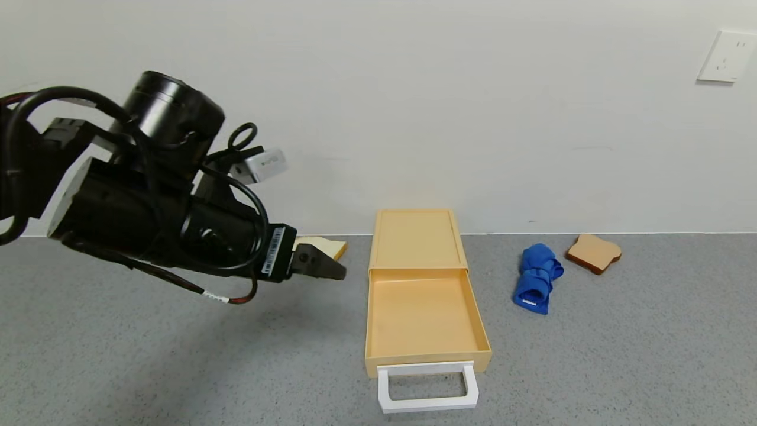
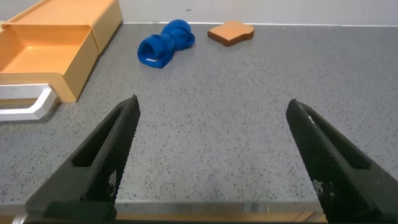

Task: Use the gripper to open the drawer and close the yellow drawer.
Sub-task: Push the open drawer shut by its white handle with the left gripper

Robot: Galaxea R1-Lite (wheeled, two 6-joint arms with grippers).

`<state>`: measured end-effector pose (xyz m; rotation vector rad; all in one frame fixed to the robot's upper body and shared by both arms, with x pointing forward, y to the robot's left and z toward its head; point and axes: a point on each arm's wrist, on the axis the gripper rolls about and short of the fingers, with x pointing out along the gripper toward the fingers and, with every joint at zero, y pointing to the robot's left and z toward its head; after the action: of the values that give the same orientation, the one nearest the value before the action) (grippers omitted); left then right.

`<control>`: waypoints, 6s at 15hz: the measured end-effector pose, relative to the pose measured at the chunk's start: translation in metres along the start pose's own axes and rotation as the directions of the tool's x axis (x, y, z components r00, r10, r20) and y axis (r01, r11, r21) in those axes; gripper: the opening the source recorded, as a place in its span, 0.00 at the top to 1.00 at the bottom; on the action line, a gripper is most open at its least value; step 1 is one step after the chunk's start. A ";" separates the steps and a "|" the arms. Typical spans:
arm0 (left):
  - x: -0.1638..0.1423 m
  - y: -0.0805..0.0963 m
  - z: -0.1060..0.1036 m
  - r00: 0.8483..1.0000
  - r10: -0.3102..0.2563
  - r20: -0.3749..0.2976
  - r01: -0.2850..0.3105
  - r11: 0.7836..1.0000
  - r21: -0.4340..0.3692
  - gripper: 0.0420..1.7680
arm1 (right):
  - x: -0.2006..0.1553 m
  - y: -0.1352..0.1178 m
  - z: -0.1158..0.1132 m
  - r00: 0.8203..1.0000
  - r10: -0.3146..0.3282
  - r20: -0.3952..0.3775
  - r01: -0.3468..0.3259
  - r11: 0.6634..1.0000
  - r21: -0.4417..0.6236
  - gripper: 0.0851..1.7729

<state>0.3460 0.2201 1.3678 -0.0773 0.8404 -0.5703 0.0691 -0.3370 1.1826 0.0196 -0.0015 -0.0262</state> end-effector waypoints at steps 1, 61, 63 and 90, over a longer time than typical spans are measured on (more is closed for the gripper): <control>-0.003 0.009 -0.002 0.998 -0.015 0.058 0.014 1.000 0.016 0.03 | 0.000 0.000 0.000 1.000 0.000 0.000 0.000 1.000 0.000 0.03; 0.172 -0.109 -0.063 0.829 0.290 -0.479 -0.452 0.851 -0.267 0.03 | 0.000 0.000 0.000 1.000 0.000 0.000 0.000 1.000 0.000 0.03; 0.182 -0.111 -0.065 0.823 0.299 -0.483 -0.461 0.849 -0.260 0.03 | 0.000 0.000 0.000 1.000 0.000 0.000 0.000 1.000 0.000 0.03; 0.217 -0.107 -0.062 0.808 0.438 -0.394 -0.553 0.795 -0.251 0.03 | 0.000 0.000 0.000 1.000 0.000 0.000 0.000 1.000 0.000 0.03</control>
<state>0.3674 0.0289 1.2088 -0.0882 1.2236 0.0920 0.0691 -0.3370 1.1826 0.0200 -0.0015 -0.0257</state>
